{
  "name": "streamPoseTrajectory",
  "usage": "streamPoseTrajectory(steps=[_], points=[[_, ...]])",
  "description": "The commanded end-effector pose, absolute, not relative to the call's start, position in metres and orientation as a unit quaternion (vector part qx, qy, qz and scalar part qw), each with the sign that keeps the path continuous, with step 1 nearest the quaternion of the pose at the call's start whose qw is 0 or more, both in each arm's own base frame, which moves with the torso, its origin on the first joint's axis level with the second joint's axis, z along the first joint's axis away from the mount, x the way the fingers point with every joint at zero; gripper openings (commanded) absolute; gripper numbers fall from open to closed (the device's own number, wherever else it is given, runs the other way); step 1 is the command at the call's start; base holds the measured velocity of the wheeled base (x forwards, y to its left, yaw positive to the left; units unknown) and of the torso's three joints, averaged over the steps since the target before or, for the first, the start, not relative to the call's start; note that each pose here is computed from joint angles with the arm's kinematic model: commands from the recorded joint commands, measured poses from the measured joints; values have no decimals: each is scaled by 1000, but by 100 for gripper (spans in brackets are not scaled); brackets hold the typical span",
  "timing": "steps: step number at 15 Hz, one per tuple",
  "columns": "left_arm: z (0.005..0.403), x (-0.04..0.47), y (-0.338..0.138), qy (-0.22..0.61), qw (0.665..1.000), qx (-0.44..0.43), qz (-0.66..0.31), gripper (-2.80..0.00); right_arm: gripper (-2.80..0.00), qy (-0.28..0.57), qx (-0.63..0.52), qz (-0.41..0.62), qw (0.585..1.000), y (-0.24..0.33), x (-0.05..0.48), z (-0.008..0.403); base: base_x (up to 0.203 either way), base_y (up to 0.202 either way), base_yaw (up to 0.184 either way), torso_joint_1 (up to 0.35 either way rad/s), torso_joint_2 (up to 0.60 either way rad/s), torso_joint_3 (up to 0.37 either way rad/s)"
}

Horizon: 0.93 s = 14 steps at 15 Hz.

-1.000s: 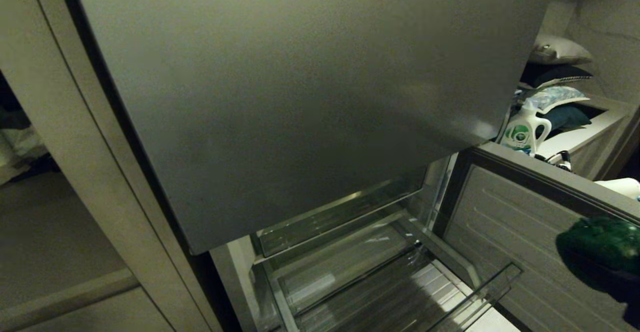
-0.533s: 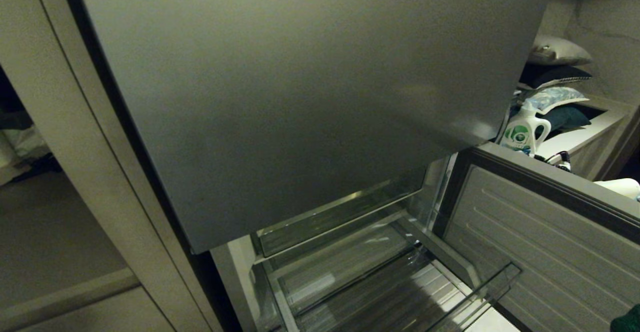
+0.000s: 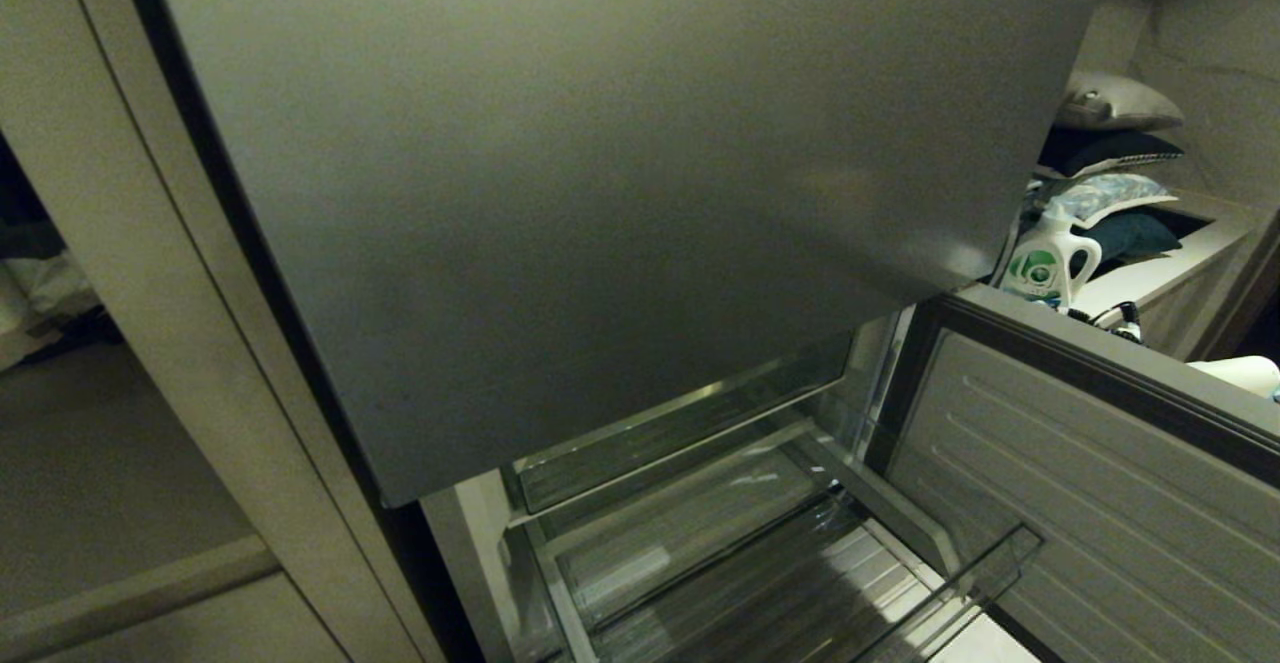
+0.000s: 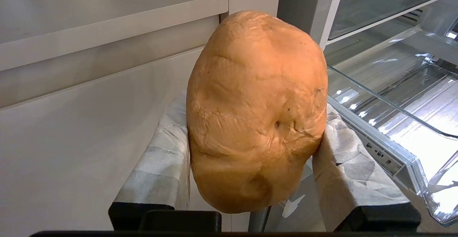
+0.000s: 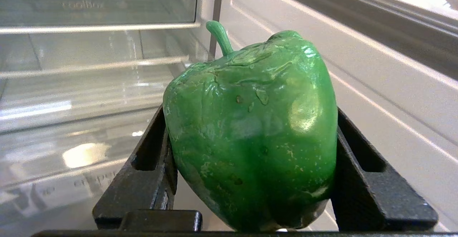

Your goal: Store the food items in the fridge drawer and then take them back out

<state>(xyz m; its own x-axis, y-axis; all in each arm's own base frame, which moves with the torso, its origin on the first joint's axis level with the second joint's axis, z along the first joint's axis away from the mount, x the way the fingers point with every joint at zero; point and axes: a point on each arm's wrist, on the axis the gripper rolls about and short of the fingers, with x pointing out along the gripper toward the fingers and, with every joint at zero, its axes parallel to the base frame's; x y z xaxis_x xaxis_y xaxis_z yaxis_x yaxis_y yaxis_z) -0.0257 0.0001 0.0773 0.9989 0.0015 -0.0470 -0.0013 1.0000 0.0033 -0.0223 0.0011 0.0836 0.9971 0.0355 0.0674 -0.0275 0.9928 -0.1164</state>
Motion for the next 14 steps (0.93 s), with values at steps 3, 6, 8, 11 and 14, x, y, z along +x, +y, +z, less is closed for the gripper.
streamPoseTrajectory(steps=[3, 6, 8, 11, 14], points=[[77, -26, 0, 24, 1000, 2, 1, -280, -280, -25, -55, 16, 998, 1, -21, 75, 0, 0, 0, 0, 0, 0], [77, -26, 0, 23, 1000, 0, 1, -280, -280, -25, -48, 14, 998, 1, -21, 75, 0, 0, 0, 0, 0, 0], [77, -26, 0, 23, 1000, -2, 1, -280, -280, -25, -46, 13, 999, 1, -21, 75, -66, 0, 1, 11, 2, -2], [77, -26, 0, 23, 1000, -2, 1, -280, -280, -25, -32, 8, 999, 1, -21, 75, -191, 0, 2, -3, 3, 3], [77, -26, 0, 23, 1000, -2, 1, -280, -280, -25, -23, -1, 999, 0, -21, 75, -194, 0, 1, 2, 2, 2]])
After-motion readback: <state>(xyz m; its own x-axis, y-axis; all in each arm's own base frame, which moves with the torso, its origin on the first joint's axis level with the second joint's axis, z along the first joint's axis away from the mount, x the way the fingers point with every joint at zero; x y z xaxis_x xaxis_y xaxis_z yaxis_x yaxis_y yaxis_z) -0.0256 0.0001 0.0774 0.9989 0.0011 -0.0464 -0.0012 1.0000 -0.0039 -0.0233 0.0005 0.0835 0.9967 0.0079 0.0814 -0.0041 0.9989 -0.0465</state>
